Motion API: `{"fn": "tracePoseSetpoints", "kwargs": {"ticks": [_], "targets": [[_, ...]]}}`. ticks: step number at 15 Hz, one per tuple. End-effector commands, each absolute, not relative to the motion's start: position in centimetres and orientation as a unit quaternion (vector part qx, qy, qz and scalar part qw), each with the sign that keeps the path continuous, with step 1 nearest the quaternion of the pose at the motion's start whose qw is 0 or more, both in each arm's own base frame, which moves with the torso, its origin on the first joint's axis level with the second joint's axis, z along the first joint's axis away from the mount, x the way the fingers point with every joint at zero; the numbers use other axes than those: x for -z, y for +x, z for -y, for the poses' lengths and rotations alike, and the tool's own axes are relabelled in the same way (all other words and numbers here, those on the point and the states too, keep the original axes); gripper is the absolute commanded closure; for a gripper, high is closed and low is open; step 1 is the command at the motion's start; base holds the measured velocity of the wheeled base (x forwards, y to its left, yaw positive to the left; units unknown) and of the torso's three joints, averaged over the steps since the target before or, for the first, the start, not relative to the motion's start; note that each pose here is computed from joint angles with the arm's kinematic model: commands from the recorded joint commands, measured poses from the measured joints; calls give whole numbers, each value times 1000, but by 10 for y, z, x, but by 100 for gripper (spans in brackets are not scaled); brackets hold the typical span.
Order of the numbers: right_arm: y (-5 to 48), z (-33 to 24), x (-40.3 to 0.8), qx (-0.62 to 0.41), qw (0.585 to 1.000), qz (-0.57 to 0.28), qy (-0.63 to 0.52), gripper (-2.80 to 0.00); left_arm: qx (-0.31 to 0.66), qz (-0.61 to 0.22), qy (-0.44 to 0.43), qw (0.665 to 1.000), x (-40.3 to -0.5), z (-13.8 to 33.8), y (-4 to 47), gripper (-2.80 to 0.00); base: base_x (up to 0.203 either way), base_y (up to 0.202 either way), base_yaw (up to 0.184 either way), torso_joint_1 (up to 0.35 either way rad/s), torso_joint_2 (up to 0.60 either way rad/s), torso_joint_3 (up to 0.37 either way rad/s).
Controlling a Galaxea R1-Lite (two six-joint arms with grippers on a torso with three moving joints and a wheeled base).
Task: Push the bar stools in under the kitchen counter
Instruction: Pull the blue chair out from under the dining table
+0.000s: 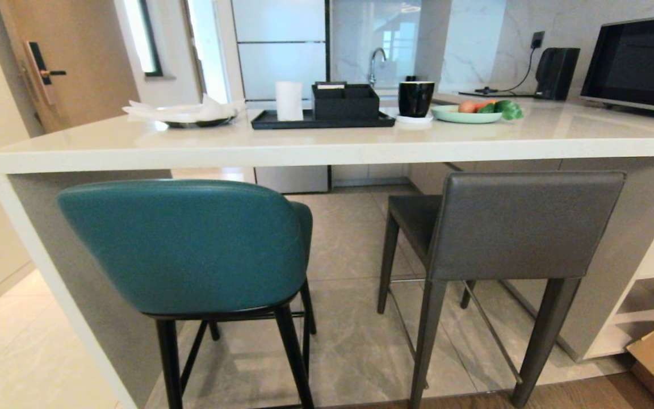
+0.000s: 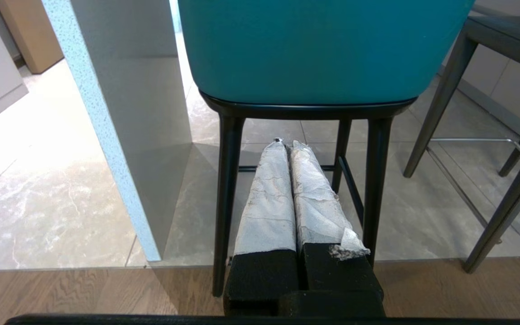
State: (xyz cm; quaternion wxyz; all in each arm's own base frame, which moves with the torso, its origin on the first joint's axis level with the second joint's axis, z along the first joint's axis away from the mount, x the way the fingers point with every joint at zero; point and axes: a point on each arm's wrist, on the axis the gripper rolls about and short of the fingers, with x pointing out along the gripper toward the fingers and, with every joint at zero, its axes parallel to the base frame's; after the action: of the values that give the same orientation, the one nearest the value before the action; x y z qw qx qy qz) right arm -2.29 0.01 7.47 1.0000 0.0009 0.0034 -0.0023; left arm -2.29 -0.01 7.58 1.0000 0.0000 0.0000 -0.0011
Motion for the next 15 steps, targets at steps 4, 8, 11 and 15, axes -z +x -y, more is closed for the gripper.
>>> {"fn": "tracePoseSetpoints", "kwargs": {"ticks": [4, 8, 11, 15], "targets": [[-23, 0, -75, 2, 1000, -4, 1, 0, 1, 1, 0, 1000, -76, 0, -23, 0, 0, 0, 0, 0, 0, 0], [-23, 0, -75, 2, 1000, -4, 1, 0, 1, 1, 0, 1000, -76, 0, -23, 0, 0, 0, 0, 0, 0, 0], [-23, 0, -75, 2, 1000, -4, 1, 0, 1, 1, 0, 1000, -76, 0, -23, 0, 0, 0, 0, 0, 0, 0], [-23, 0, -75, 2, 1000, -4, 1, 0, 1, 1, 0, 1000, -76, 0, -23, 0, 0, 0, 0, 0, 0, 0]]}}
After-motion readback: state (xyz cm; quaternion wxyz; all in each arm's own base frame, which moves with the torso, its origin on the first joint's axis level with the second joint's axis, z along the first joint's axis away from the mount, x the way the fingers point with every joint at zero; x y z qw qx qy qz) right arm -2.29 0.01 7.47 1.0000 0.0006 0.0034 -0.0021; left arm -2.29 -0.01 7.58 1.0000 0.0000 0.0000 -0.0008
